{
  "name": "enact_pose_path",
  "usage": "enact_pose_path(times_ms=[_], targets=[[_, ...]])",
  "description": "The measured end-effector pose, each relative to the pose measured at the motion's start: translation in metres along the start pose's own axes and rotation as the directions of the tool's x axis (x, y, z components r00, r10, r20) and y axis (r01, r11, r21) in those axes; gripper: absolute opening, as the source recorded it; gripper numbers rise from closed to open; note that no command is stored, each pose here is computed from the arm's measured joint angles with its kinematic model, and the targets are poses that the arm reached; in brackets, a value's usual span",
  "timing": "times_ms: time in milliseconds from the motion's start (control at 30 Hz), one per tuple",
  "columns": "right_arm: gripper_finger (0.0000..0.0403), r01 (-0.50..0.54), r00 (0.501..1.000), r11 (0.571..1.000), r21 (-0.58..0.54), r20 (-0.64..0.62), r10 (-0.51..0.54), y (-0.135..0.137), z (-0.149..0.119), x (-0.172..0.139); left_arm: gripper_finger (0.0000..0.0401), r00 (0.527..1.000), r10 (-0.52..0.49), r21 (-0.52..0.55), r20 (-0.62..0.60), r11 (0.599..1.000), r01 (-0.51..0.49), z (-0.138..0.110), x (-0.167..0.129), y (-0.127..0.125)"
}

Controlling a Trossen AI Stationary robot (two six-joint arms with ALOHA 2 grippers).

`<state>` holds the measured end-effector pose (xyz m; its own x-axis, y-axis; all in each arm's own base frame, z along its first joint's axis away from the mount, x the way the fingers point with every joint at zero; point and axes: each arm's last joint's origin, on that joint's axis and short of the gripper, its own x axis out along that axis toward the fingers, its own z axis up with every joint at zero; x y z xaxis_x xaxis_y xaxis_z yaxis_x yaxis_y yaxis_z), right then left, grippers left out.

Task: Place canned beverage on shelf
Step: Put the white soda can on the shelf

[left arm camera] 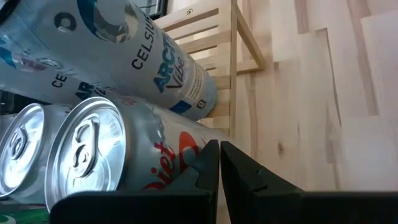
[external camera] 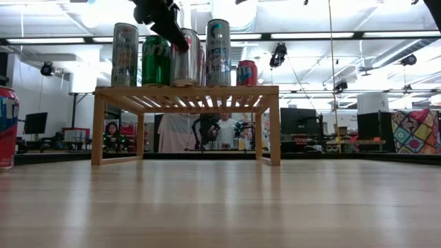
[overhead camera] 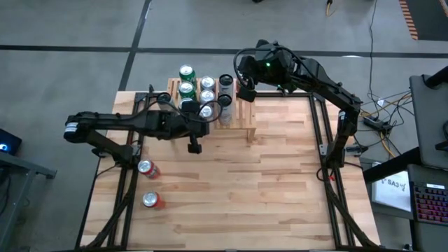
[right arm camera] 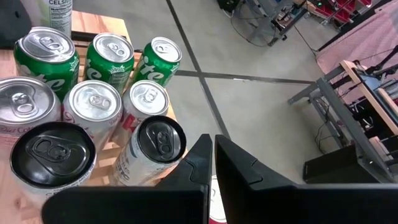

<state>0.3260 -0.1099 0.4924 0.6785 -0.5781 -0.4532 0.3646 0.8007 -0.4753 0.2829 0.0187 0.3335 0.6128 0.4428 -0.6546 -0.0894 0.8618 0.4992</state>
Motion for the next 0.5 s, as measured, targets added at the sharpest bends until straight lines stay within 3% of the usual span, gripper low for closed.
enact_pose_path(times_ms=[500], targets=[[0.0009,0.000,1.000,1.000,0.000,0.000,0.000,0.000,0.000,0.000,0.0000,1.000,0.028,-0.016,-0.013,0.999,-0.028,-0.003,0.005,0.011]])
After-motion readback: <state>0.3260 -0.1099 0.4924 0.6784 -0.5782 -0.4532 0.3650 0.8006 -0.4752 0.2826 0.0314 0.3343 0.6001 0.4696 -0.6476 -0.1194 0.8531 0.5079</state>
